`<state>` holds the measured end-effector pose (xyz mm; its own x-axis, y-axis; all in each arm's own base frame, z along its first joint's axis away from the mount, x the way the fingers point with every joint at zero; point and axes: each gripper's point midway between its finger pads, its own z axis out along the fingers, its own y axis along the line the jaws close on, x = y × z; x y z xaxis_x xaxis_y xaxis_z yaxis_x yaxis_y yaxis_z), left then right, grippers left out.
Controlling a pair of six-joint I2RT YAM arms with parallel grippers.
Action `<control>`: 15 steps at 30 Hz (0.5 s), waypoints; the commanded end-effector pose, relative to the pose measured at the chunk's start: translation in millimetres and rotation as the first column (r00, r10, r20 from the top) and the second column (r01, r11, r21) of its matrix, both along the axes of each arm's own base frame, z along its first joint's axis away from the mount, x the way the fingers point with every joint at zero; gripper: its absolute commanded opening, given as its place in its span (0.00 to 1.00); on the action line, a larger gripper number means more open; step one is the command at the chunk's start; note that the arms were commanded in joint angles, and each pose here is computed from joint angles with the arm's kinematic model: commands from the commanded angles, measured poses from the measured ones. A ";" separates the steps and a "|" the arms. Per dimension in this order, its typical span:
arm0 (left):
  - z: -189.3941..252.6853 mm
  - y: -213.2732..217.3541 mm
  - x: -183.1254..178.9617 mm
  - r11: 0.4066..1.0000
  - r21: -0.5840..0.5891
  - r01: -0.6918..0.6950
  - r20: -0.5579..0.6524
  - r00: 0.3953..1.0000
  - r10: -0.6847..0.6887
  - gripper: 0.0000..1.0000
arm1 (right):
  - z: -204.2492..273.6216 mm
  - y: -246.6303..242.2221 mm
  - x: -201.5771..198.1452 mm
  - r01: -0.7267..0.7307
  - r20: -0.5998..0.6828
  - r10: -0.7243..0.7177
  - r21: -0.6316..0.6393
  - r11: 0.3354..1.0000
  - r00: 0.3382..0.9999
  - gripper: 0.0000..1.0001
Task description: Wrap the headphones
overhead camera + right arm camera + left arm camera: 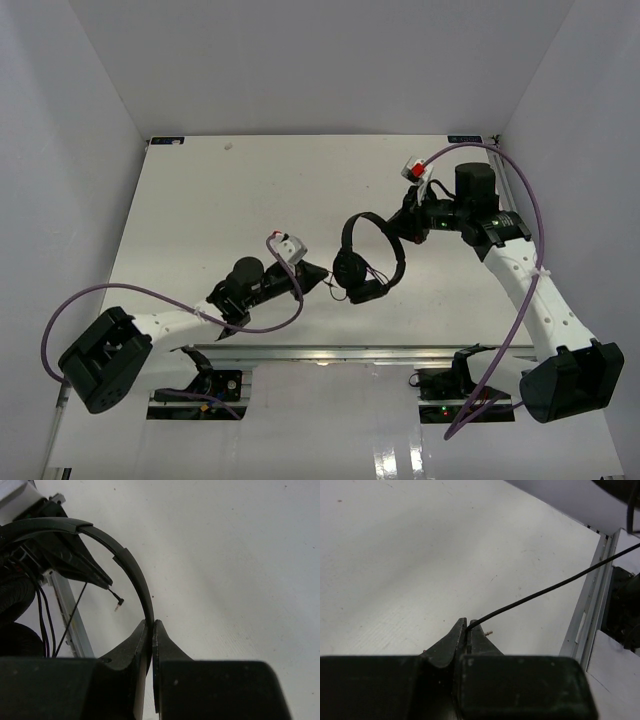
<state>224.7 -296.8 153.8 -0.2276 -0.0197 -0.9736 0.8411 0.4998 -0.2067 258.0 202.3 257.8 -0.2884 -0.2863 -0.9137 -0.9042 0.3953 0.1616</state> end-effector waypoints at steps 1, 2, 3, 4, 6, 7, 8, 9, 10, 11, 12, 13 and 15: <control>-24.3 11.0 -9.4 0.983 0.174 0.064 -0.161 0.986 -0.036 0.00 | -13.4 -8.5 -4.4 -0.033 0.096 0.045 -0.120 0.992 0.994 0.08; -26.9 11.9 -11.4 0.978 0.196 0.074 -0.194 0.980 -0.035 0.00 | -17.0 -10.9 -1.3 -0.021 0.110 0.036 -0.140 0.990 0.993 0.08; -30.8 13.4 -13.9 0.973 0.214 0.081 -0.223 0.974 -0.033 0.00 | -21.0 -12.5 0.8 -0.014 0.123 0.034 -0.160 0.987 0.992 0.08; -35.1 15.1 -16.5 0.969 0.231 0.088 -0.250 0.968 -0.029 0.00 | -25.1 -13.8 2.8 -0.010 0.137 0.035 -0.181 0.983 0.990 0.08; -33.0 14.8 -18.2 0.966 0.239 0.100 -0.284 0.958 -0.029 0.00 | -32.4 -14.6 5.5 -0.011 0.173 0.051 -0.225 0.974 0.984 0.08; -32.4 14.9 -19.0 0.964 0.244 0.105 -0.303 0.953 -0.027 0.00 | -36.6 -16.5 8.3 0.002 0.186 0.045 -0.246 0.969 0.981 0.08; -30.2 13.9 -19.6 0.964 0.242 0.113 -0.316 0.948 -0.032 0.00 | -40.8 -16.9 10.3 0.010 0.199 0.045 -0.265 0.964 0.979 0.08; -27.6 12.6 -20.4 0.963 0.239 0.123 -0.327 0.944 -0.039 0.00 | -45.0 -16.6 12.0 0.016 0.212 0.046 -0.282 0.959 0.976 0.08; -28.5 12.8 -23.6 0.960 0.245 0.138 -0.348 0.936 -0.046 0.00 | -49.6 -17.7 15.1 0.028 0.219 0.039 -0.296 0.955 0.975 0.08; -29.2 13.1 -26.8 0.956 0.249 0.153 -0.370 0.928 -0.052 0.00 | -54.1 -18.8 18.2 0.039 0.226 0.033 -0.310 0.950 0.974 0.08; -24.2 9.8 -26.9 0.956 0.240 0.170 -0.380 0.922 -0.069 0.00 | -58.3 -19.0 20.5 0.048 0.230 0.029 -0.322 0.945 0.973 0.08; -19.5 6.2 -27.1 0.954 0.231 0.189 -0.392 0.916 -0.086 0.00 | -62.8 -17.6 22.0 0.050 0.230 0.029 -0.329 0.943 0.973 0.08; -17.9 3.6 -29.4 0.949 0.229 0.219 -0.430 0.897 -0.103 0.00 | -73.6 -13.9 25.4 0.050 0.229 0.032 -0.344 0.938 0.973 0.08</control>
